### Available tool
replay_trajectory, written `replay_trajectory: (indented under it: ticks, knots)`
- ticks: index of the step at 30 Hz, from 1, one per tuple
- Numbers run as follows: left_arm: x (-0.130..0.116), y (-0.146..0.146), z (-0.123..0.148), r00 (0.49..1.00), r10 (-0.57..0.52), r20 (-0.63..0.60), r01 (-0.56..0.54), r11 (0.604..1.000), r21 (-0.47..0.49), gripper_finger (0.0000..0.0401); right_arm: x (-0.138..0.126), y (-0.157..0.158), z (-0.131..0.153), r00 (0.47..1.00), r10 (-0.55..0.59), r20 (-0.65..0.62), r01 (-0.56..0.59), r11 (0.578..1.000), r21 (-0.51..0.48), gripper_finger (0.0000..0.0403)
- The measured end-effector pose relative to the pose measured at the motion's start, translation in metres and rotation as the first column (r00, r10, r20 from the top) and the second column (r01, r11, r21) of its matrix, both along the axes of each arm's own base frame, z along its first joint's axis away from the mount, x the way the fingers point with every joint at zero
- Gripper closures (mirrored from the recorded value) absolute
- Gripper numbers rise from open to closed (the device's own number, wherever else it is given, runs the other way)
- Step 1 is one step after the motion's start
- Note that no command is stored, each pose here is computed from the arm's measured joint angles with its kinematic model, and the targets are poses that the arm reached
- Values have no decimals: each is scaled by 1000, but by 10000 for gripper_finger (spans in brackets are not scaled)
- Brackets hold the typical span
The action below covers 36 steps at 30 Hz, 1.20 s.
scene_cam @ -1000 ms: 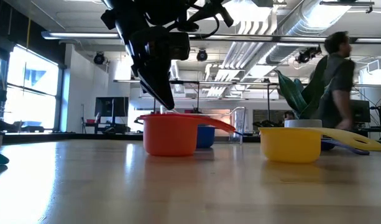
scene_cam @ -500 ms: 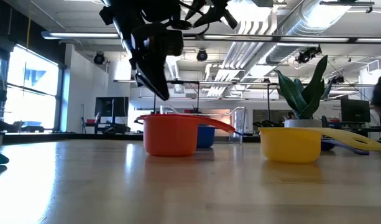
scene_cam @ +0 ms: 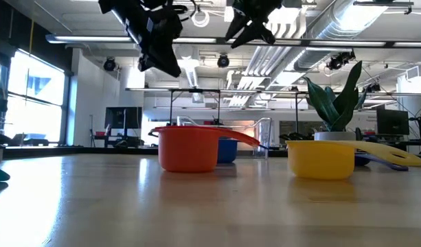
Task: Nest measuring cups in basket
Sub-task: Stack the top left blue measuring cup on top of the red measuring cup
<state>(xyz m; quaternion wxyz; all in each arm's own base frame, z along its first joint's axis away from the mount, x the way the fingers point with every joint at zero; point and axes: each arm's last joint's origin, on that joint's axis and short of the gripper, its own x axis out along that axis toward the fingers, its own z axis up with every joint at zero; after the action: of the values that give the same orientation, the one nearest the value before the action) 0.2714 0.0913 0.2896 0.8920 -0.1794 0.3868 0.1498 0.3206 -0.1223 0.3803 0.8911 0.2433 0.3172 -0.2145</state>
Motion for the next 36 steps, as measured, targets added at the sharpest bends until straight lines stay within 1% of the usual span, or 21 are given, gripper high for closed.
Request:
replay_trajectory:
  ticks: [2, 5, 7, 11, 14, 19, 25, 28, 33, 36]
  knots:
    - [-9, 5, 10, 999, 28, 38, -28, 1000, 13, 357, -3, -2, -2, 996, 82, -26, -82, 997, -7, 277]
    - [-24, 13, 24, 993, 73, 88, -76, 997, 30, 357, -6, -2, -4, 982, 175, -76, -179, 983, -45, 277]
    - [-32, 16, 33, 986, 93, 139, -101, 994, 48, 357, -7, -1, -6, 969, 221, -109, -230, 970, -78, 276]
    - [-49, 22, 48, 968, 148, 201, -166, 983, 76, 357, -5, 1, -9, 945, 290, -152, -310, 943, -123, 264]
    - [-59, 25, 55, 954, 197, 227, -217, 974, 69, 357, -2, 3, -11, 919, 353, -173, -380, 912, -154, 249]
    - [-71, 27, 63, 933, 242, 265, -266, 962, 57, 357, 7, 7, -19, 852, 491, -182, -518, 840, -159, 236]
    - [-74, 27, 64, 931, 250, 268, -274, 960, 58, 357, 25, 14, -40, 761, 594, -261, -643, 744, -181, 236]
    - [-74, 27, 65, 930, 249, 272, -275, 960, 59, 357, 35, 17, -52, 720, 627, -296, -686, 708, -169, 236]
    - [-74, 27, 64, 930, 250, 270, -275, 960, 59, 357, 45, 21, -75, 646, 673, -360, -746, 657, -111, 236]
    - [-74, 27, 64, 930, 250, 269, -275, 960, 59, 357, 51, 22, -89, 608, 688, -397, -768, 637, -71, 236]
